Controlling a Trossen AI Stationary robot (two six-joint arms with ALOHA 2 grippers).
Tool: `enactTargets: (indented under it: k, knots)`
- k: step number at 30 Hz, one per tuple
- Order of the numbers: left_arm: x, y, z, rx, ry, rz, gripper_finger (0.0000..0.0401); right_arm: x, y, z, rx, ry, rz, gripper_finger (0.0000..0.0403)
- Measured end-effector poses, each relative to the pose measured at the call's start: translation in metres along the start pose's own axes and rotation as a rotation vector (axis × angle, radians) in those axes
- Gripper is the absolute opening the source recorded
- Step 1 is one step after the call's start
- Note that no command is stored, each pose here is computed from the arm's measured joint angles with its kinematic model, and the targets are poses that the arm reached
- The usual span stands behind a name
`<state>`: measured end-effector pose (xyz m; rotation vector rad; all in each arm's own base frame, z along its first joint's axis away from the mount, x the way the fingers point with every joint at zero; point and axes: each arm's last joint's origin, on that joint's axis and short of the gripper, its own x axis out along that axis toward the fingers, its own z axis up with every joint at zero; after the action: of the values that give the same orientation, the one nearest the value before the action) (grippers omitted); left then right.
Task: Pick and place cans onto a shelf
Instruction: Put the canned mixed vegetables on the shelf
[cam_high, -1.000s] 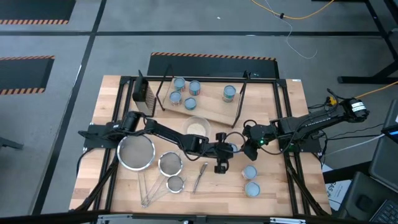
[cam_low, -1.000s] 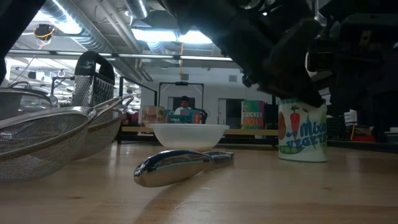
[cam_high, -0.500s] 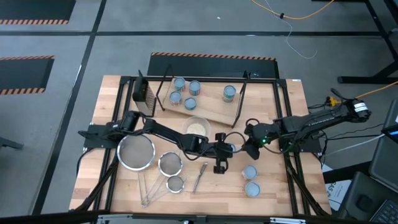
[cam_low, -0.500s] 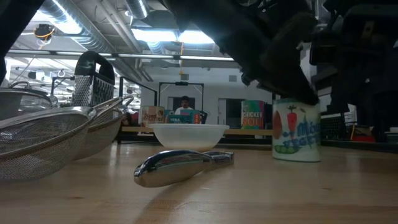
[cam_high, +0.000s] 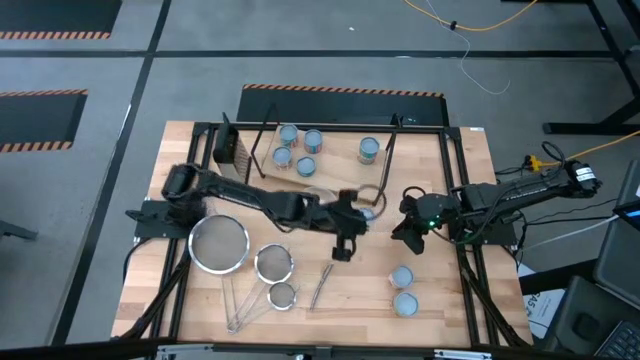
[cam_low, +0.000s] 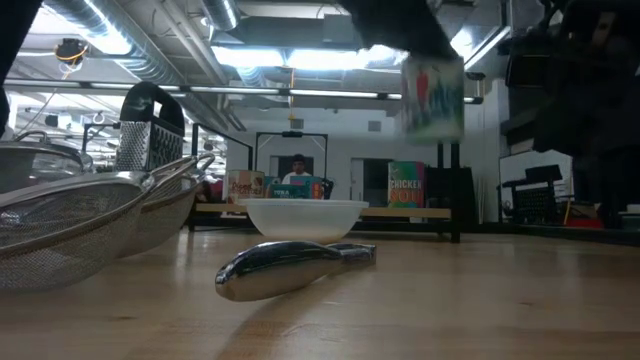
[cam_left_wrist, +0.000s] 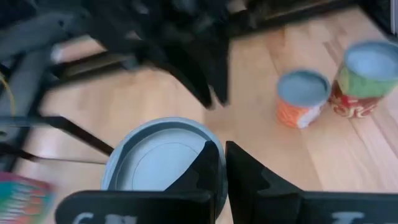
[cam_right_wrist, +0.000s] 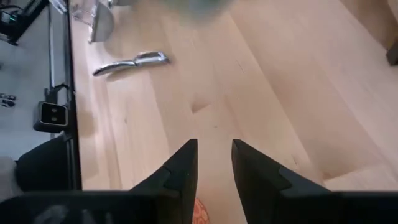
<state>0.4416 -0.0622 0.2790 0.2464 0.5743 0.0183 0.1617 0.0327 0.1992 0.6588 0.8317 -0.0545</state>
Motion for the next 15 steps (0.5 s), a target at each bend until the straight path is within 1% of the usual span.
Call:
enactTargets:
  k: [2,4,6,7,9,11,15]
  knots:
    - [-0.021,0.015,0.005,0.021,0.026,0.014,0.0007,0.0,0.001,0.001,-0.01,-0.009,0.007,0.0103]
    - [-0.036,0.031,0.013,0.024,-0.016,0.045,0.0007,0.0,0.0,0.0,-0.017,-0.004,0.001,0.0103]
    - [-0.051,0.046,0.013,0.042,0.012,0.066,0.0007,0.001,0.001,0.001,-0.019,-0.007,0.004,0.0103]
    - [-0.057,0.055,0.017,0.043,-0.015,0.086,0.0007,0.001,0.001,0.001,-0.018,-0.005,0.003,0.0103]
    - [-0.071,0.071,0.017,0.06,-0.003,0.105,0.0007,0.001,0.0,0.0,-0.02,0.002,-0.004,0.0103]
    - [-0.082,0.089,0.019,0.065,-0.037,0.125,0.0007,0.001,0.0,0.001,-0.021,-0.002,-0.001,0.0103]
    - [-0.094,0.125,0.013,0.065,-0.048,0.121,0.0007,0.002,0.0,0.0,-0.022,0.003,-0.006,0.0103]
